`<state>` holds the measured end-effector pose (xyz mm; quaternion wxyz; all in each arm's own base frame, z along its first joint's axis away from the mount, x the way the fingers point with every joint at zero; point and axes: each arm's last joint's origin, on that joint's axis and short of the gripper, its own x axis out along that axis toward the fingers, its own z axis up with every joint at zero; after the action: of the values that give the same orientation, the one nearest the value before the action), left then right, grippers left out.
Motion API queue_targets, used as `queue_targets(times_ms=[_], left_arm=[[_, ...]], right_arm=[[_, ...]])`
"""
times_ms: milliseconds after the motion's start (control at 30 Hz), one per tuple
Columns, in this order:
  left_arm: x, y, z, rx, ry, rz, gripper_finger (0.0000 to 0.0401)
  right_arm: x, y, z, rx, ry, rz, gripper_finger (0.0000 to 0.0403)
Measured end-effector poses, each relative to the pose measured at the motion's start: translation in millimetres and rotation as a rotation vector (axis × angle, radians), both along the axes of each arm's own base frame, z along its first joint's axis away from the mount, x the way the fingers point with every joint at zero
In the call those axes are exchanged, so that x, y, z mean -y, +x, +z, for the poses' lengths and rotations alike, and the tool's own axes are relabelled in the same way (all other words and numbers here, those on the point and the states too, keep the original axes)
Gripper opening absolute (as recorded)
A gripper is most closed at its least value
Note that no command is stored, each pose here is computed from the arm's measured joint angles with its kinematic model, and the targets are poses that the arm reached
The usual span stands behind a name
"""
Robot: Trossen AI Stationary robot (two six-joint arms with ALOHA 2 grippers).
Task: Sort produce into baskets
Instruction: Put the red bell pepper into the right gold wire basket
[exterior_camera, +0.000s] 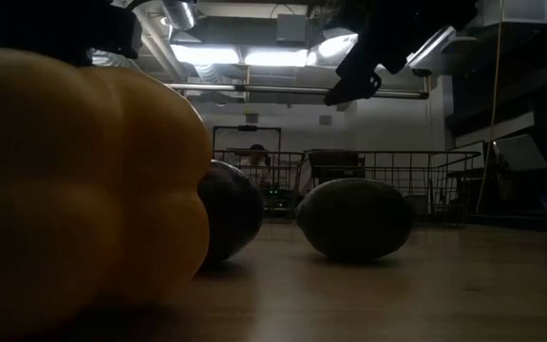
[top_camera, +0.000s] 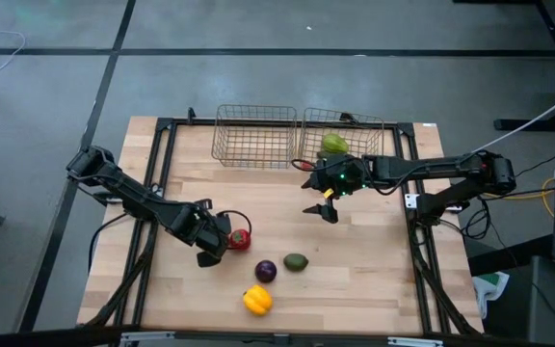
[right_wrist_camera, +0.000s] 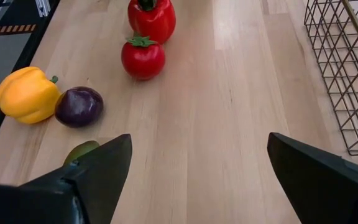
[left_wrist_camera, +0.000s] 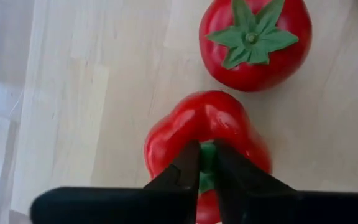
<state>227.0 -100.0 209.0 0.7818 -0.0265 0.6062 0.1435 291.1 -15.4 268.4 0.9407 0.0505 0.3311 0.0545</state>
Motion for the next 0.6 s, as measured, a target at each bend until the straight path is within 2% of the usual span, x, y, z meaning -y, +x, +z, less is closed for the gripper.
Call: queue_targets(times_ms=[333, 600], left_arm=[[3, 9, 17, 0.049, -0.021, -0.029, 0.0030], [-14, 28, 42, 0.117, -0.019, -0.057, 0.0023]], right_arm=[[0, -2, 2, 0.003, 0.000, 0.000, 0.0374], [-2, -21, 22, 0.041, -0.003, 0.000, 0.0374]])
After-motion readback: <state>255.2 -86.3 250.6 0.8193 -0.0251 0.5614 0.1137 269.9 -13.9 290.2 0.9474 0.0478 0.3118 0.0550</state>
